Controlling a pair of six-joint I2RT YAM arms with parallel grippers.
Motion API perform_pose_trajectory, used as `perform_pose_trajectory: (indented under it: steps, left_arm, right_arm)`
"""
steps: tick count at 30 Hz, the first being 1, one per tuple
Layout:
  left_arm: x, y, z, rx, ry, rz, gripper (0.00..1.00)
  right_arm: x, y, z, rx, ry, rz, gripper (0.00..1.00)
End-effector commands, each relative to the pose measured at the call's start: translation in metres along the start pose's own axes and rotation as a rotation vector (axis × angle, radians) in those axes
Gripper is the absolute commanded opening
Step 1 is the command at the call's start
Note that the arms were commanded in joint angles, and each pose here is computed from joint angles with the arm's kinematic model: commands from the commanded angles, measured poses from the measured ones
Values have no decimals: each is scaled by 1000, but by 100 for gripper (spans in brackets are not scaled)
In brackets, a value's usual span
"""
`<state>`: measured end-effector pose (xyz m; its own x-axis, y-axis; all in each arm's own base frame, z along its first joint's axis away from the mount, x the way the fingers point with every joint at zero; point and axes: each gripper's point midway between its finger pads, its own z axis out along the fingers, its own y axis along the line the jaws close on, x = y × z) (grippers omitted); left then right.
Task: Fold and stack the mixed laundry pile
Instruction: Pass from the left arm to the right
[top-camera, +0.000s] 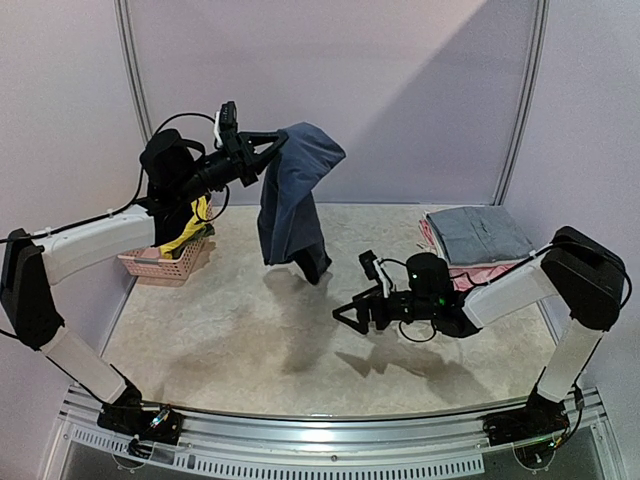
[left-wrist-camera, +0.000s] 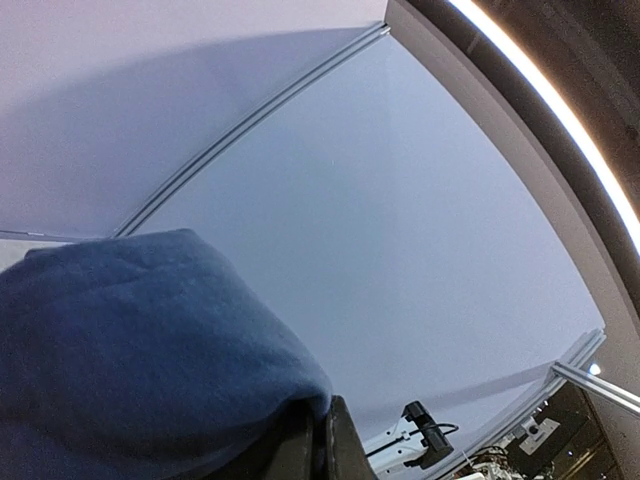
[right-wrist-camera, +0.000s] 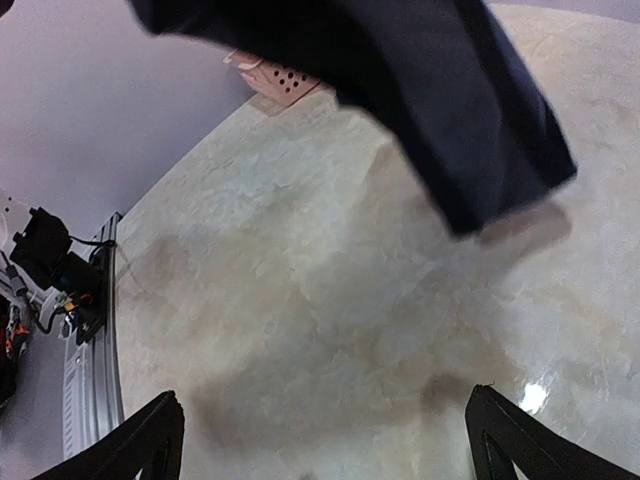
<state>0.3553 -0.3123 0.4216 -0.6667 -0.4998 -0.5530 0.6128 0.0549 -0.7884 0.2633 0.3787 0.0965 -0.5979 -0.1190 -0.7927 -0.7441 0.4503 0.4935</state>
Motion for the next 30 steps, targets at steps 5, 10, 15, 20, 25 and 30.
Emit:
perform_pose_trajectory:
  steps: [5, 10, 15, 20, 25, 30]
  left_arm:
    - [10, -55, 0, 124, 16, 52, 0]
    - [17, -68, 1, 147, 29, 57, 0]
    - [18, -71, 0, 146, 31, 64, 0]
    - [18, -69, -5, 117, 26, 92, 0]
    - [9, -51, -25, 39, -37, 121, 0]
    - [-10, 0, -78, -181, -193, 128, 20]
  right_arm:
    - [-37, -15, 33, 66, -107, -93, 99]
    - [-39, -22, 49, 72, -104, -115, 99]
    - [-34, -10, 63, -34, -77, -132, 53]
    - [-33, -14, 53, 5, -84, -108, 1]
    - [-43, -19, 27, 146, -33, -122, 0]
    - [-97, -11, -25, 335, -45, -183, 0]
